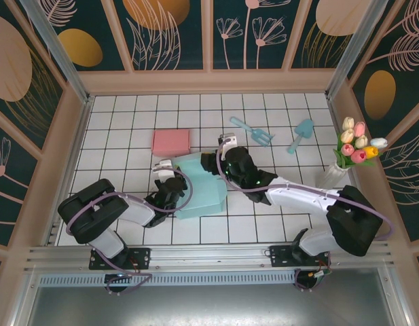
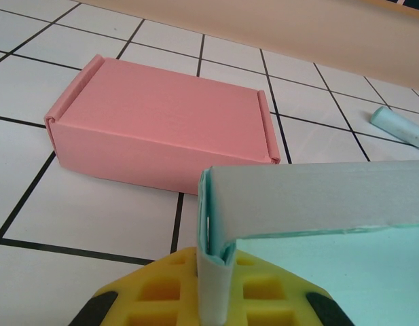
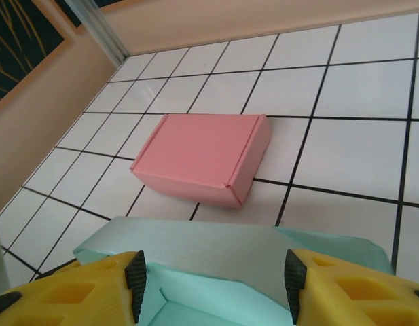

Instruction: Fold the paper box

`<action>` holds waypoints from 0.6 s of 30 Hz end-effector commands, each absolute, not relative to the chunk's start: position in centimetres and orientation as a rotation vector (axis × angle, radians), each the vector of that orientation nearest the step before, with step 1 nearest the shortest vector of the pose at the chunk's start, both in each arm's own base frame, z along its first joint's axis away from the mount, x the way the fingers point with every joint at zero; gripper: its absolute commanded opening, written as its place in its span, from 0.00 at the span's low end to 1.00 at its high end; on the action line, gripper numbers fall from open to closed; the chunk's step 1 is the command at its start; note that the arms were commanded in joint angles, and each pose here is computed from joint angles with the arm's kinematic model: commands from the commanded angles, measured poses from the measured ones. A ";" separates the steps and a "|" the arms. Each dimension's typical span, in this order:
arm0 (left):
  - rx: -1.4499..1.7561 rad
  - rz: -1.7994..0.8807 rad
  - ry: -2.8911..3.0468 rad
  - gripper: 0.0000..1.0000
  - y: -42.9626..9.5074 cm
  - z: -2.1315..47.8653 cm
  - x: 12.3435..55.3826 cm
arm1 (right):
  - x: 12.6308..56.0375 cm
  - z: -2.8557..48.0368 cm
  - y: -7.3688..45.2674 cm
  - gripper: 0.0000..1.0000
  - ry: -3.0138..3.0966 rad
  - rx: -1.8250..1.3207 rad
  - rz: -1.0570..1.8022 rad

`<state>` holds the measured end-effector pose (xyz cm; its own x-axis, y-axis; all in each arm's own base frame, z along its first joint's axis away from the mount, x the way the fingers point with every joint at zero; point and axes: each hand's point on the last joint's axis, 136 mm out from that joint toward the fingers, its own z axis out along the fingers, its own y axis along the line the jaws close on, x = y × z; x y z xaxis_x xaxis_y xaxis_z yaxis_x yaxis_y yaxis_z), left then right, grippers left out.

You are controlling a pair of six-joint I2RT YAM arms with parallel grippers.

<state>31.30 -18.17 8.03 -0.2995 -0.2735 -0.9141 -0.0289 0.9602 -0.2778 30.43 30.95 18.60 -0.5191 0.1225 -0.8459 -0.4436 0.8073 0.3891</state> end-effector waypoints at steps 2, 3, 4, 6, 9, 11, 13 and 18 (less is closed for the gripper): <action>-0.277 -0.282 1.819 0.00 -18.6 9.2 31.8 | 31.5 20.1 31.2 0.58 1.964 -0.180 0.787; -0.278 -0.286 1.819 0.00 -18.6 9.3 31.8 | 31.4 19.9 31.3 0.58 1.967 -0.177 0.795; -0.278 -0.289 1.820 0.00 -18.7 9.3 31.8 | 31.3 19.6 31.5 0.58 1.974 -0.179 0.810; -0.277 -0.295 1.821 0.00 -18.9 9.3 31.9 | 31.0 19.1 31.9 0.58 1.985 -0.185 0.843; -0.280 -0.306 1.818 0.00 -19.0 9.4 31.8 | 30.6 18.3 32.7 0.58 2.007 -0.196 0.893; -0.280 -0.306 1.816 0.00 -19.0 9.5 31.8 | 30.4 17.8 33.2 0.58 2.021 -0.204 0.908; -0.281 -0.305 1.814 0.00 -19.0 9.6 31.7 | 30.2 17.5 33.7 0.58 2.026 -0.209 0.919; -0.273 -0.318 1.819 0.00 -19.3 9.5 31.7 | 29.2 18.1 35.0 0.58 1.992 -0.215 1.061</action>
